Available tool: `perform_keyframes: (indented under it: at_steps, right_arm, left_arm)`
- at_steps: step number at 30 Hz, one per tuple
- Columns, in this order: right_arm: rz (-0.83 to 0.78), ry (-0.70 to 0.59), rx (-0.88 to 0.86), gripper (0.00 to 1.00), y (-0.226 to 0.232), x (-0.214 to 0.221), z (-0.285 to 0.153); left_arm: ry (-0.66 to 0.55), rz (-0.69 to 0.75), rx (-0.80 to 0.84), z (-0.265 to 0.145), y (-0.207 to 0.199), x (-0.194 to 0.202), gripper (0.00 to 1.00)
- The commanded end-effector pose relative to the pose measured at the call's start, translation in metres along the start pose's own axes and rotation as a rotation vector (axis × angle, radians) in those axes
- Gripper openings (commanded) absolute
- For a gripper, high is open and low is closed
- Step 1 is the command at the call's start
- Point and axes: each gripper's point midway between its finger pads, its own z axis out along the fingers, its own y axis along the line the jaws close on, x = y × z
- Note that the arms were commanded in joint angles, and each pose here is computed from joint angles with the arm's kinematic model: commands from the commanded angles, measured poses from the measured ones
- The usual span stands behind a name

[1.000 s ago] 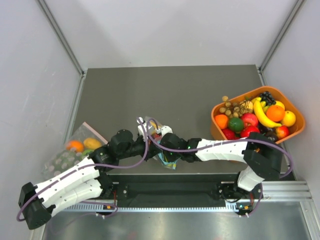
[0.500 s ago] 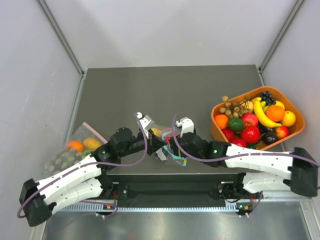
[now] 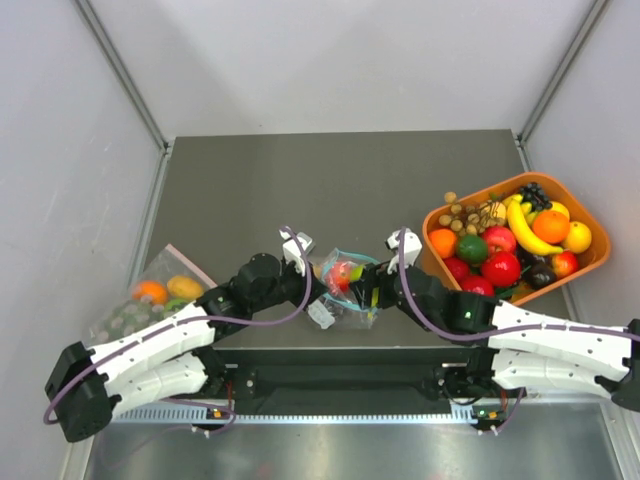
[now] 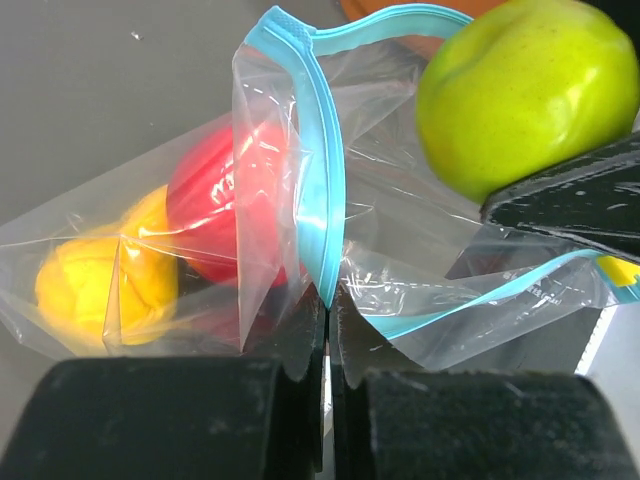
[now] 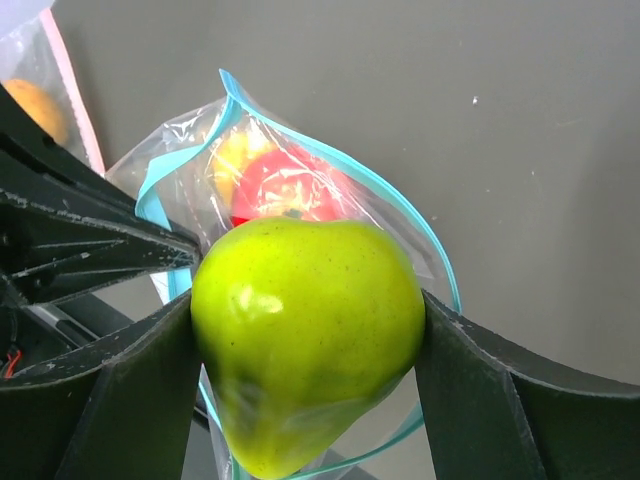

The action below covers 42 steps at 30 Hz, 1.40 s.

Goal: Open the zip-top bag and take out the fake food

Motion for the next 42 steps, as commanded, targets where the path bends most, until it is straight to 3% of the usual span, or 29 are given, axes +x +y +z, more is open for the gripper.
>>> perform_keyframes:
  at_steps: [1,6,28,35,42]
  right_arm:
    - [0.060,-0.108,-0.094,0.48,0.016,-0.022,-0.009]
    - [0.108,-0.227,-0.150,0.50,0.016,-0.042,-0.020]
    - [0.029,-0.442,-0.151,0.51,0.041,-0.126,-0.007]
    - [0.023,-0.501,0.020,0.51,-0.032,-0.164,-0.025]
    - [-0.002,-0.658,0.365,0.52,-0.133,-0.211,-0.107]
  left_arm:
    - [-0.027,0.004,-0.010,0.005,0.002,-0.009,0.00]
    - [-0.005,-0.009,0.021,0.014,-0.002,-0.003,0.00]
    - [-0.043,-0.033,0.104,0.024,-0.019,-0.016,0.00]
    - [-0.050,-0.023,0.095,0.021,-0.018,-0.017,0.00]
    - [-0.053,-0.007,0.073,0.018,-0.014,-0.019,0.00]
